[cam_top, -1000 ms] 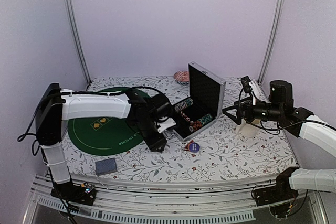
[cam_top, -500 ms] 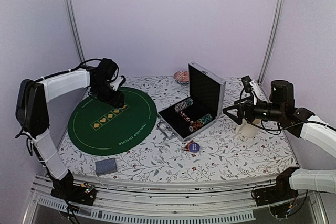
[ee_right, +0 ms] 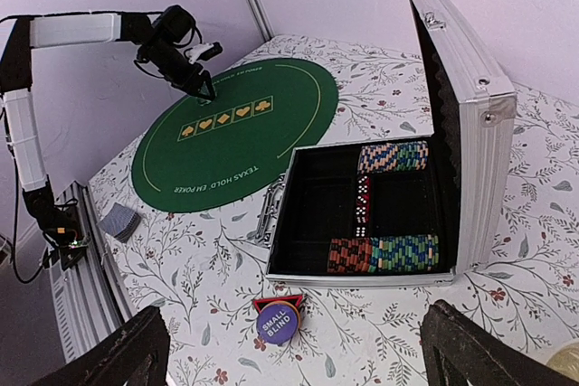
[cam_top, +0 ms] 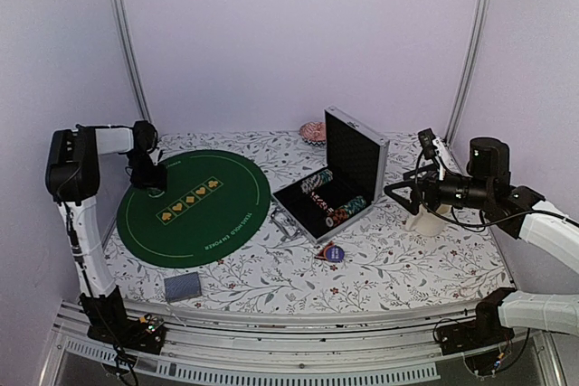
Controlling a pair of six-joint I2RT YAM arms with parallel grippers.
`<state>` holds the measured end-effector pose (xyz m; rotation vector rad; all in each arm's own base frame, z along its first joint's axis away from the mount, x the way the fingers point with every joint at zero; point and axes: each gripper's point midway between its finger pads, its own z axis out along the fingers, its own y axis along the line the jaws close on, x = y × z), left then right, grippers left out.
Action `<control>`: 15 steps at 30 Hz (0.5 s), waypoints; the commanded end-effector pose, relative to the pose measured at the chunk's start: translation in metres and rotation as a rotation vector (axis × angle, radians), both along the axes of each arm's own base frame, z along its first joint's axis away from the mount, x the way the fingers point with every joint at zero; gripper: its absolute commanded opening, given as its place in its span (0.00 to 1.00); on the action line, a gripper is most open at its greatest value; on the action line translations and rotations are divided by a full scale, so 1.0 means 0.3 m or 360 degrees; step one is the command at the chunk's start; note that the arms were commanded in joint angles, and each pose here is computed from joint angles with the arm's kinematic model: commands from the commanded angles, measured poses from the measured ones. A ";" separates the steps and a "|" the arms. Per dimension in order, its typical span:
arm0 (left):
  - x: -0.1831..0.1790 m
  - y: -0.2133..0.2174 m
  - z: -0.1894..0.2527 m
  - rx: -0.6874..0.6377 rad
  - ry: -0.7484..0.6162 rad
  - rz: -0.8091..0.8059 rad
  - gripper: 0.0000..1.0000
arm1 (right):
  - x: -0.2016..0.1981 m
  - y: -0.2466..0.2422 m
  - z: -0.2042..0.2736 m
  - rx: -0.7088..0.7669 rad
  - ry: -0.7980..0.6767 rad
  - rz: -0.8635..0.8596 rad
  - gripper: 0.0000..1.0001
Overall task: Distribute texas hold em gaming equipment
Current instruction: Place the dealer button in the dealer area.
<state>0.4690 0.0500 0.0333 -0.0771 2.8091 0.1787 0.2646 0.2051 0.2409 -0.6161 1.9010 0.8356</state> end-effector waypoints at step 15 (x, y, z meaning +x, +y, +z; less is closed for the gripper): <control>0.133 -0.043 -0.113 -0.0196 0.0012 -0.0017 0.59 | -0.016 0.011 0.015 0.0033 -0.0004 0.0036 0.99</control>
